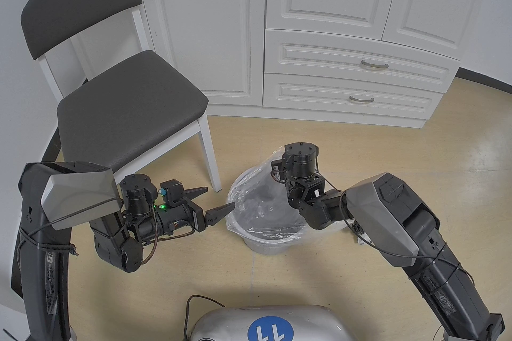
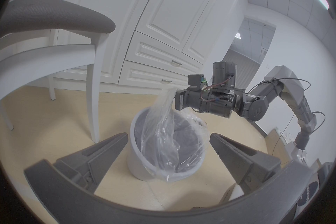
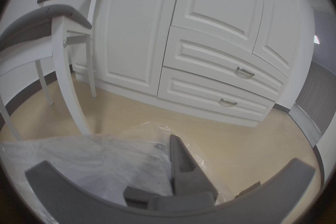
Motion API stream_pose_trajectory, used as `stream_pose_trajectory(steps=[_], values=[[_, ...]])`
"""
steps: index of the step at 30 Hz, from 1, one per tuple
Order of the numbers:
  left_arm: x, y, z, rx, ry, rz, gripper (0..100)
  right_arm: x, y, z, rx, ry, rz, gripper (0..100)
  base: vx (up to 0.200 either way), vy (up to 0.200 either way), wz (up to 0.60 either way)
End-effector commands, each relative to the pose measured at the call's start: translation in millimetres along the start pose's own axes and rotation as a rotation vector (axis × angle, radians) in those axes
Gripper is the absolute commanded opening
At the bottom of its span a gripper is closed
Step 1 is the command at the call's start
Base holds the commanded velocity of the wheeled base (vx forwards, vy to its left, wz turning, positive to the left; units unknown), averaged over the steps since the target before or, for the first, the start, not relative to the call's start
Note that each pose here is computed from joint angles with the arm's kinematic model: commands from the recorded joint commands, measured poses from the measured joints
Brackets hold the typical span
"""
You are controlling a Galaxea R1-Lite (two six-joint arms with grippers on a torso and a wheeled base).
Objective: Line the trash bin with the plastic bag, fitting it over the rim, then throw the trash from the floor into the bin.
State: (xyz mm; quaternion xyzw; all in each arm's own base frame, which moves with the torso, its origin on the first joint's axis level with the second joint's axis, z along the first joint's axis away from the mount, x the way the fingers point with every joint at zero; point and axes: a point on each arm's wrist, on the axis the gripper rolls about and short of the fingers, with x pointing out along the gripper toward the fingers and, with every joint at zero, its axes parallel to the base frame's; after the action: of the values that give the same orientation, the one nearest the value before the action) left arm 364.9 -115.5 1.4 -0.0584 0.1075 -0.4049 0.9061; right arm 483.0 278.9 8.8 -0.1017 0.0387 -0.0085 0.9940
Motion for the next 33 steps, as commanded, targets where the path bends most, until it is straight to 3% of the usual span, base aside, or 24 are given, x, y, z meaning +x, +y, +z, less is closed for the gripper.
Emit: stream_pose_trajectory(steps=[1, 6, 7, 14, 16, 18, 21, 22, 27, 33], values=[[-0.3, -5.0, -0.5, -0.009, -0.003, -0.013, 100, 3.8, -7.7, 5.5, 0.023, -0.035, -0.002, 0, 0.000, 0.000, 0.00], [-0.1, -6.2, -1.0, -0.009, -0.001, -0.014, 100, 5.4, -10.4, 9.0, 0.061, -0.104, 0.024, 0, 0.000, 0.000, 0.00], [0.4, -6.6, -0.8, -0.008, -0.002, -0.016, 100, 5.1, -9.4, 8.3, 0.064, -0.109, 0.026, 100, 0.000, 0.000, 0.00], [4.0, -10.8, -2.5, -0.007, 0.002, -0.020, 100, -2.1, 0.4, 14.3, 0.097, -0.150, 0.042, 100, 0.000, 0.000, 0.00], [5.5, -11.3, -2.2, -0.007, 0.000, -0.022, 100, -6.9, 2.3, 28.7, 0.111, -0.177, 0.055, 100, 0.000, 0.000, 0.00], [7.2, -12.2, -2.8, -0.009, 0.004, -0.021, 100, -25.9, -7.1, 37.4, 0.051, -0.095, 0.102, 100, 0.000, 0.000, 0.00], [11.6, -12.7, -2.4, -0.007, 0.000, 0.017, 100, -61.5, -26.3, 44.5, -0.044, 0.078, 0.256, 100, 0.000, 0.000, 0.00], [13.6, -12.5, -2.3, -0.005, -0.003, 0.031, 100, -68.4, -31.2, 48.9, -0.044, 0.100, 0.279, 100, 0.000, 0.000, 0.00], [26.0, -19.2, 0.7, -0.019, 0.031, 0.113, 100, -87.9, -31.9, 59.6, 0.117, 0.110, 0.292, 100, 0.000, 0.000, 0.00], [39.6, -34.5, 0.2, -0.017, 0.058, 0.199, 100, -122.6, -31.5, 38.2, 0.047, 0.233, 0.335, 100, 0.000, 0.000, 0.00]])
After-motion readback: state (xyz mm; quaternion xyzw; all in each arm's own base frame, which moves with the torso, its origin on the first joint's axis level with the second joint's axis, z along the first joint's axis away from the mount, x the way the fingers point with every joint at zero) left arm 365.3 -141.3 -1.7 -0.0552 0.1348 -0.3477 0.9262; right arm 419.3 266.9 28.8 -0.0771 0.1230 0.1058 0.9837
